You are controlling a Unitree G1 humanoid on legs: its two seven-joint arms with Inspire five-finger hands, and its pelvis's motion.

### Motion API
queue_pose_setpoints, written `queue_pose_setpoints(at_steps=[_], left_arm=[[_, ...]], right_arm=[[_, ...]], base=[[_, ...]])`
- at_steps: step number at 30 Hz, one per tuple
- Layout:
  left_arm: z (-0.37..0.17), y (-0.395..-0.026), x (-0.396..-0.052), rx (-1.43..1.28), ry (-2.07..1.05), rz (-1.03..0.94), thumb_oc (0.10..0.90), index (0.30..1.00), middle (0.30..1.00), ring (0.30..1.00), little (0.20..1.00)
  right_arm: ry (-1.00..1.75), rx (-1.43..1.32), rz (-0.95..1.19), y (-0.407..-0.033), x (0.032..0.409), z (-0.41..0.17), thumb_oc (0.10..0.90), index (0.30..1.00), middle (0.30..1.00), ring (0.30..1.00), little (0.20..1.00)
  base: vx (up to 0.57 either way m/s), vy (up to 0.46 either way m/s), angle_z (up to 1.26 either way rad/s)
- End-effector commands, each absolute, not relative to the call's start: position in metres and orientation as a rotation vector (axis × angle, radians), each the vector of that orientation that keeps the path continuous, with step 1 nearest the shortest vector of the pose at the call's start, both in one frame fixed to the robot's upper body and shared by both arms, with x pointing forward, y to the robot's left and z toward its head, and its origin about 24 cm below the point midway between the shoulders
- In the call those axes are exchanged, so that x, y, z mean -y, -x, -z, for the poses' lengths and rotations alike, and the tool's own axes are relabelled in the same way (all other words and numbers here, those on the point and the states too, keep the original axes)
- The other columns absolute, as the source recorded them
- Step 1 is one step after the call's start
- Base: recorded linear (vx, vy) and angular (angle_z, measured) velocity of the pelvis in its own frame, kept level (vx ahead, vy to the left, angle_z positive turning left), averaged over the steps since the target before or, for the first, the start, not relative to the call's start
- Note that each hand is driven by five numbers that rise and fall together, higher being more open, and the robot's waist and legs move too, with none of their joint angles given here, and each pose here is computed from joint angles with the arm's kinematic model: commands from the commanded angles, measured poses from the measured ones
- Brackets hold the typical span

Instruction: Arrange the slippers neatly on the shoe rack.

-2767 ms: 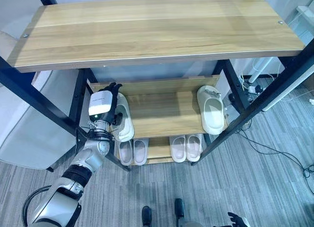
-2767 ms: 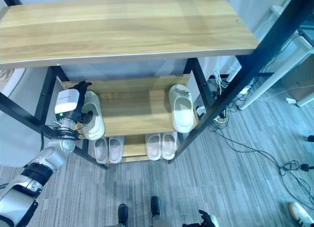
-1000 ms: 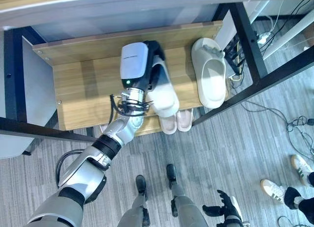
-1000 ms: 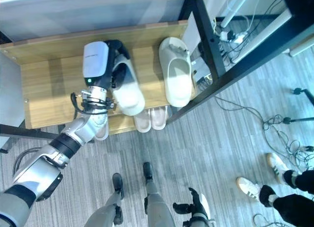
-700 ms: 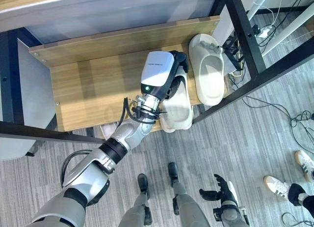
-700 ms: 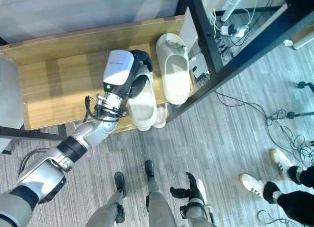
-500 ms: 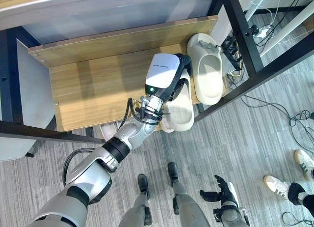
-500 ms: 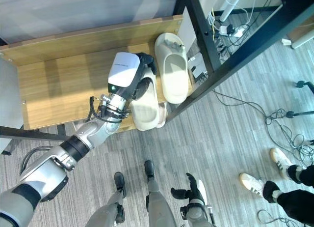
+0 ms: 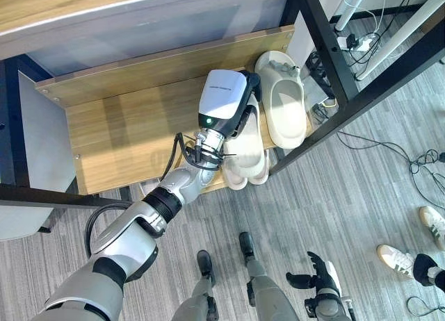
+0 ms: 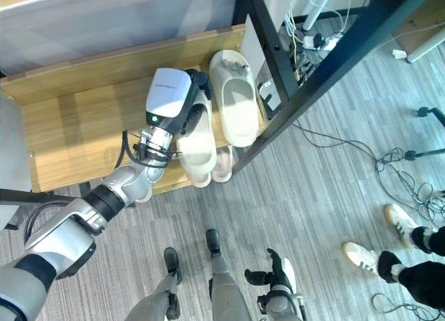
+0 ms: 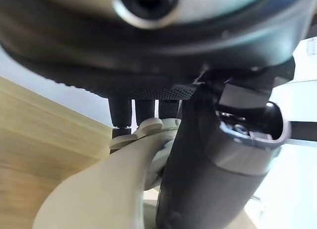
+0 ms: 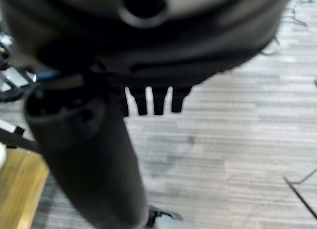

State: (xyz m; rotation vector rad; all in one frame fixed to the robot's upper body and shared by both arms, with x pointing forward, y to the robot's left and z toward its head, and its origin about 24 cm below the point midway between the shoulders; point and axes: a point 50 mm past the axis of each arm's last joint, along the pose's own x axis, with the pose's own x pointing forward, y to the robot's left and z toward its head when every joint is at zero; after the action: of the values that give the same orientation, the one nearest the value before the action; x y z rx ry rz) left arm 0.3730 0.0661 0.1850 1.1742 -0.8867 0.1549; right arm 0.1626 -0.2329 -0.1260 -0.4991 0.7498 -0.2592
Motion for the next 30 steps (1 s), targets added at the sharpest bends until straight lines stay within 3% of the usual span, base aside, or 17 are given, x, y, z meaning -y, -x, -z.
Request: queue_pose_setpoints(at_steps=[1, 6, 26, 27, 28, 30], left_arm=[[-0.22, -0.377, -0.07, 0.978, -1.114, -0.29, 0.4, 0.3, 0.3, 0.3, 0.3], [-0.224, -0.378, -0.083, 0.955, -1.087, -0.353, 0.4, 0.3, 0.3, 0.3, 0.3], [-0.271, -0.381, -0.059, 1.068, -1.116, -0.331, 0.4, 0.3, 0.3, 0.3, 0.3], [-0.272, -0.382, -0.058, 1.063, -1.12, -0.327, 0.541, 0.512, 0.512, 0.512, 0.512], [-0.274, -0.382, -0.057, 1.063, -1.109, -0.327, 0.8, 0.9, 0.9, 0.9, 0.9], [-0.274, -0.381, -0.057, 1.057, -1.071, -0.335, 0.8, 0.9, 0.9, 0.9, 0.9]], right_arm=[[0.587, -0.8, 0.374, -0.132, 0.277, 0.123, 0.8, 0.9, 0.9, 0.9, 0.9], [0.584, -0.801, 0.369, -0.135, 0.274, 0.124, 0.8, 0.9, 0.9, 0.9, 0.9], [0.59, -0.78, 0.393, -0.143, 0.278, 0.119, 0.8, 0.9, 0.9, 0.9, 0.9], [0.593, -0.775, 0.391, -0.145, 0.278, 0.119, 0.8, 0.9, 0.9, 0.9, 0.9], [0.591, -0.771, 0.389, -0.147, 0.277, 0.118, 0.8, 0.9, 0.9, 0.9, 0.9], [0.584, -0.771, 0.386, -0.147, 0.275, 0.119, 0.8, 0.9, 0.9, 0.9, 0.9]], base=[[0.0, 0.0, 0.0], [0.0, 0.0, 0.0], [0.0, -0.001, 0.0], [0.0, 0.0, 0.0], [0.0, 0.0, 0.0], [0.0, 0.0, 0.0]])
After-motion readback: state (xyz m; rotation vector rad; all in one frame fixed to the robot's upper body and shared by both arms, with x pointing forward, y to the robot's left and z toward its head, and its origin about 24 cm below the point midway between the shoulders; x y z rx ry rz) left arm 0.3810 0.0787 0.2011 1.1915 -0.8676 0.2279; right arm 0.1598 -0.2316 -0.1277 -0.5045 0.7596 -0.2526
